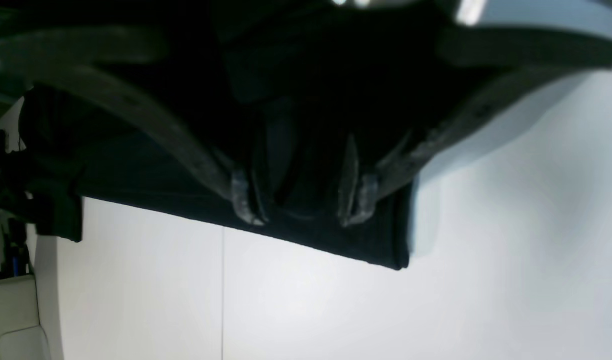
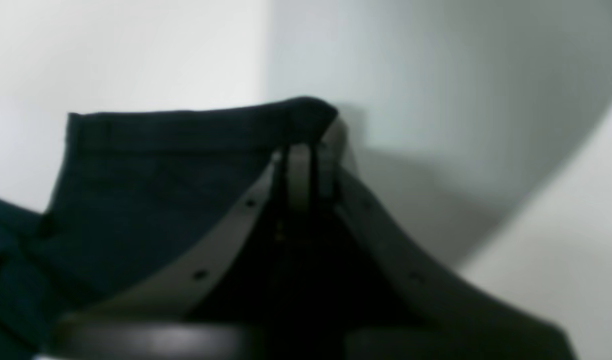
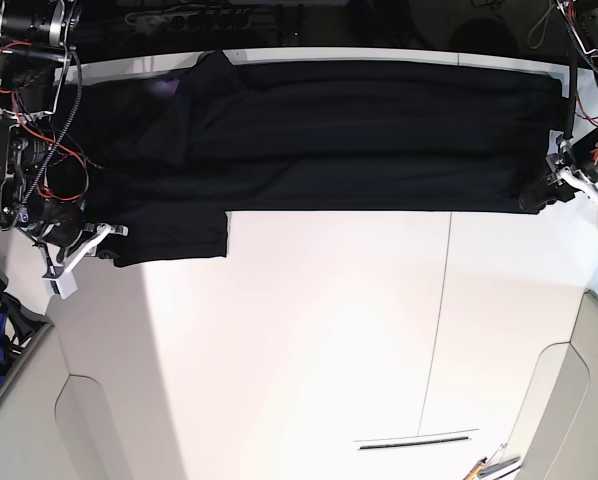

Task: Fold the T-shirt properly
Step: 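Tuck the folded edge near the right gripper inward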

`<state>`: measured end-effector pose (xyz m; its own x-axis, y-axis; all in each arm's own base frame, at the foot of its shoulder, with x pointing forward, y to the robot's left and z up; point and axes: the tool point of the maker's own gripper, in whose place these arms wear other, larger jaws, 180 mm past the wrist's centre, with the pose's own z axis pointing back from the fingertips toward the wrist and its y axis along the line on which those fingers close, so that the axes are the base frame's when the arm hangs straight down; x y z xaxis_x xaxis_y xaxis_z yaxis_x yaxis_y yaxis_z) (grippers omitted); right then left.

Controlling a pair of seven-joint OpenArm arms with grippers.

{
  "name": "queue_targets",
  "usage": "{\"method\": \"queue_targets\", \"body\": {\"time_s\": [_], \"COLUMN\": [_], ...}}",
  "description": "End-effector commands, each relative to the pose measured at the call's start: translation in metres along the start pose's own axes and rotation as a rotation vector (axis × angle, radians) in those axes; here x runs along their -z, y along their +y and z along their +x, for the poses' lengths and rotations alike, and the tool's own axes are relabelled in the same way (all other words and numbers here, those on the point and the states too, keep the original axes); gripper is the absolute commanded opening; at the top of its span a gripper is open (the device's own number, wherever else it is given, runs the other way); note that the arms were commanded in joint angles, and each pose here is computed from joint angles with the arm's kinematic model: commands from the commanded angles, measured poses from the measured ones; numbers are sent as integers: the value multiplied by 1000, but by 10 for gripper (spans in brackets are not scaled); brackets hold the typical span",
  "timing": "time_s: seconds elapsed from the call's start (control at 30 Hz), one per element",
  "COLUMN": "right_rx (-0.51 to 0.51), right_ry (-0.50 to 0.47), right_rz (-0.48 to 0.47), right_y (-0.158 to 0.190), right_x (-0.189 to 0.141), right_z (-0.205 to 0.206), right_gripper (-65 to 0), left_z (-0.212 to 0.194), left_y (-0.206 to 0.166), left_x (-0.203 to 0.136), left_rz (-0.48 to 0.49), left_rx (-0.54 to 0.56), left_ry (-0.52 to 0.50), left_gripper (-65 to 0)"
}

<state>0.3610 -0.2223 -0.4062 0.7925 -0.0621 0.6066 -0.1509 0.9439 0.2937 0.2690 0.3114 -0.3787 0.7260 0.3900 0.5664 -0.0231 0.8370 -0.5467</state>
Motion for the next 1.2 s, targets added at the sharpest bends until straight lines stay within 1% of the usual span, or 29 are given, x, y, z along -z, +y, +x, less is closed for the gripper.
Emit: {"method": "queue_targets", "body": {"time_s": [0.0, 0.1, 0.17, 0.3, 0.4, 0.47, 0.57, 0.77, 0.93, 1.0, 1.13, 1.17], "right_rx": [-33, -106, -154, -226, -235, -222, -200, -200, -192, -191, -197, -197], "right_ry": [-77, -78, -104, -118, -123, -113, -86, -26, 42, 61, 64, 60], "right_rz": [21, 60, 79, 119, 164, 202, 251, 252, 251, 250, 240, 241], "right_y": [6, 26, 42, 84, 117, 136, 156, 165, 166, 165, 163, 164], "right_x": [-11, -25, -35, -50, -61, -69, -81, -99, -105, -105, -104, -104], "right_z": [32, 40, 41, 18, -7, -26, -50, -86, -109, -114, -113, -113], "right_gripper": [-650, -650, -650, -650, -650, -650, -650, -650, -650, -650, -650, -578], "left_z": [19, 19, 19, 19, 19, 19, 19, 19, 19, 19, 20, 21], "left_y": [-4, -4, -4, -4, -4, -4, -4, -4, -4, -4, -4, -4], "left_x": [-7, -8, -8, -8, -7, -7, -7, -7, -7, -8, -7, -8], "left_rz": [-14, -13, -13, -13, -14, -14, -14, -14, -14, -14, -14, -14], "left_rx": [44, 44, 44, 44, 44, 44, 44, 44, 44, 44, 43, 44], "left_ry": [-44, -44, -44, -44, -45, -45, -44, -45, -45, -45, -49, -54], "left_gripper": [-387, -387, -387, -387, -387, -387, -387, -387, -387, -387, -387, -387]}}
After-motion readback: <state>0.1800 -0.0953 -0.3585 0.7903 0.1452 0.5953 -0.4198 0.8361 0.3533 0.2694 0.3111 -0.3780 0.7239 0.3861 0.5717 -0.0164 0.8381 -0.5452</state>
